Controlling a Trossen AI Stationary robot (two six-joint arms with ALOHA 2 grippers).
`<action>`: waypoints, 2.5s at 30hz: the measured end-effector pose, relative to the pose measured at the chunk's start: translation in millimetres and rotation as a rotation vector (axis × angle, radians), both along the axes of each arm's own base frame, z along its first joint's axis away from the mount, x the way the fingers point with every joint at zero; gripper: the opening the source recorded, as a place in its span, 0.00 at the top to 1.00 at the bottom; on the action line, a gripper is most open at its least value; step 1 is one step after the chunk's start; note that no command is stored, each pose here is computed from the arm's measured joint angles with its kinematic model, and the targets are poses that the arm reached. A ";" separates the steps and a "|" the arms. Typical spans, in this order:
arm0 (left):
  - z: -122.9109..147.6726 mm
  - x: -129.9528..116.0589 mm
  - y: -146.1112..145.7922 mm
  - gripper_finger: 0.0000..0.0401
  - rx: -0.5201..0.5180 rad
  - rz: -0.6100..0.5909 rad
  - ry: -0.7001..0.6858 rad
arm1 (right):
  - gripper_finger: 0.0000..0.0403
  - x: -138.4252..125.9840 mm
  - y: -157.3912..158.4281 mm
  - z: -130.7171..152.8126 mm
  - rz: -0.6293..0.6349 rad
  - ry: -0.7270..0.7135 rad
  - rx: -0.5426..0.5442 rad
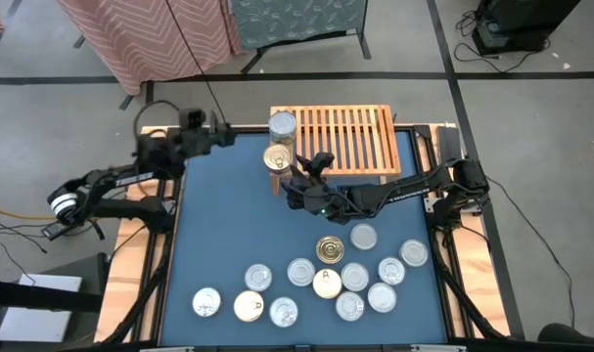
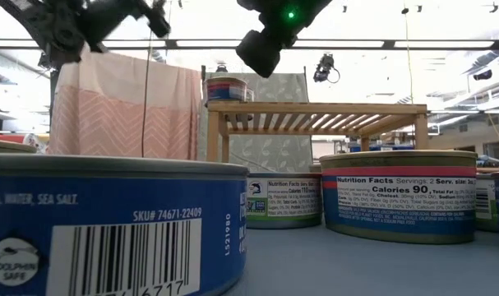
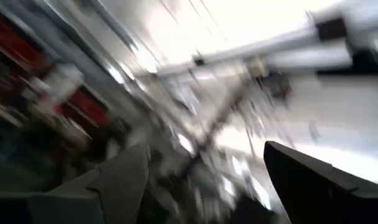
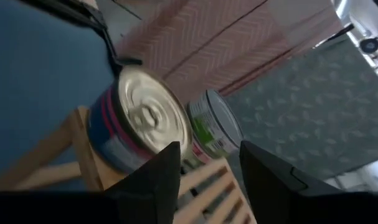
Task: Stack canned seafood by type on shelf
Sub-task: Put the blue tuna can on the shelf aligned with the green tuna can
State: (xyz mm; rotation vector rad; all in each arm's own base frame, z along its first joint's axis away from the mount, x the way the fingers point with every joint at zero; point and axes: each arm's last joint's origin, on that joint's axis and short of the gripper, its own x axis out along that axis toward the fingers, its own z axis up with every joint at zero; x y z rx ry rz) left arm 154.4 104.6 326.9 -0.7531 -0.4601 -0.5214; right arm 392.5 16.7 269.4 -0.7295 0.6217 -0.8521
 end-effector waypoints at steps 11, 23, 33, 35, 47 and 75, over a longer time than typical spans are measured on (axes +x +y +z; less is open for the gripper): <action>-40.8 4.0 -1.1 0.28 0.202 0.087 0.476 | 0.58 -9.1 10.0 -5.7 -0.122 0.083 -0.082; -71.6 19.0 1.9 0.31 0.344 0.396 0.682 | 0.59 -17.7 20.0 4.9 -0.164 0.045 -0.107; -94.5 43.6 2.6 0.31 0.351 0.402 0.773 | 0.59 -21.0 19.3 10.4 -0.170 0.037 -0.108; -97.3 48.0 3.9 0.31 0.347 0.427 0.776 | 0.59 -21.1 19.3 10.3 -0.170 0.039 -0.108; -103.9 59.9 9.8 0.31 0.300 0.441 0.747 | 0.59 -21.1 19.3 10.3 -0.170 0.039 -0.108; -102.4 65.9 18.5 0.31 0.242 0.632 0.705 | 0.60 -12.6 22.3 8.8 0.043 -0.049 0.065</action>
